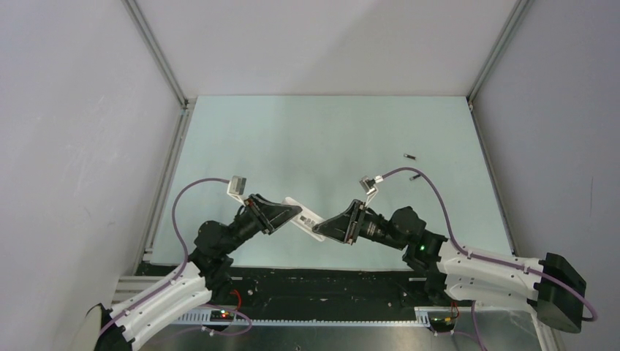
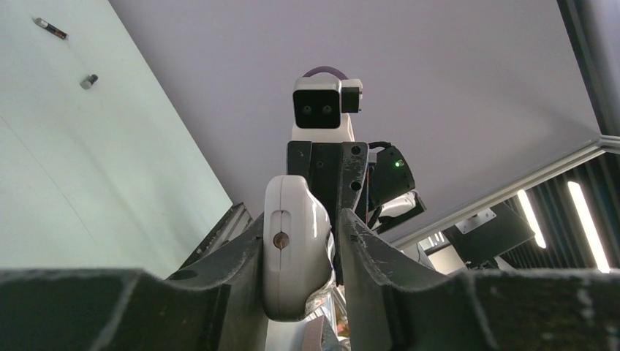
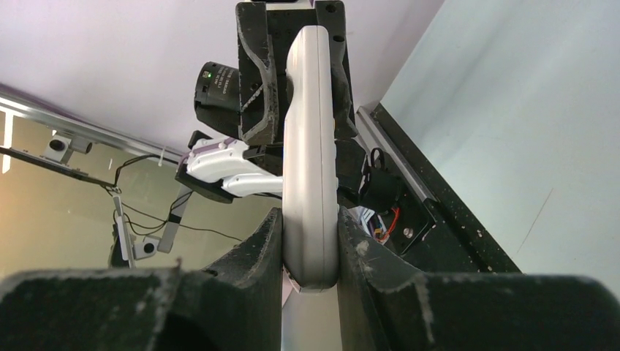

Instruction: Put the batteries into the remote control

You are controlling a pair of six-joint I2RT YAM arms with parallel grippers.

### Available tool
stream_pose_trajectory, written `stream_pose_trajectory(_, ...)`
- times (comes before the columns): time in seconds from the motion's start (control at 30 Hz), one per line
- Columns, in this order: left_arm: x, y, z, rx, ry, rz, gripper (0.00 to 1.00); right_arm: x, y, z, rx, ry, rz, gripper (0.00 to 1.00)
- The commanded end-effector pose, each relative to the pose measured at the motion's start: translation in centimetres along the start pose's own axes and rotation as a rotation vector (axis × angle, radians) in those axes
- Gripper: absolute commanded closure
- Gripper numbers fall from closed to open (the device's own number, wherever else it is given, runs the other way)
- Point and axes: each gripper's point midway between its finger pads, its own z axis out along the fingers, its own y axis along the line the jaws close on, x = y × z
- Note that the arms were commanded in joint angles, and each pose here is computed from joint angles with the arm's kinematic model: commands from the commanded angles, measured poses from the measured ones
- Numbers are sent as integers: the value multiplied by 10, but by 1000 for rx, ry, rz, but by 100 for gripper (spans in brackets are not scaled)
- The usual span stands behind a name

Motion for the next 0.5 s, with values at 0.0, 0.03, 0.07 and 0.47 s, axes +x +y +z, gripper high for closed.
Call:
stream_pose_trajectory(0.0, -5, -32, 4, 96, 12, 51, 61, -10, 17, 5, -51, -16, -3, 95)
stream_pose_trajectory(0.03, -4, -32, 5, 94, 14, 51, 61, -10, 17, 5, -51, -15, -2, 95)
stream_pose_trajectory(0.07, -4, -32, 5, 94, 15, 52, 62, -10, 17, 5, -51, -16, -2, 95)
stream_pose_trajectory(0.47, -1, -31, 7, 90, 37, 55, 83, -12, 15, 3, -34, -25, -13, 92)
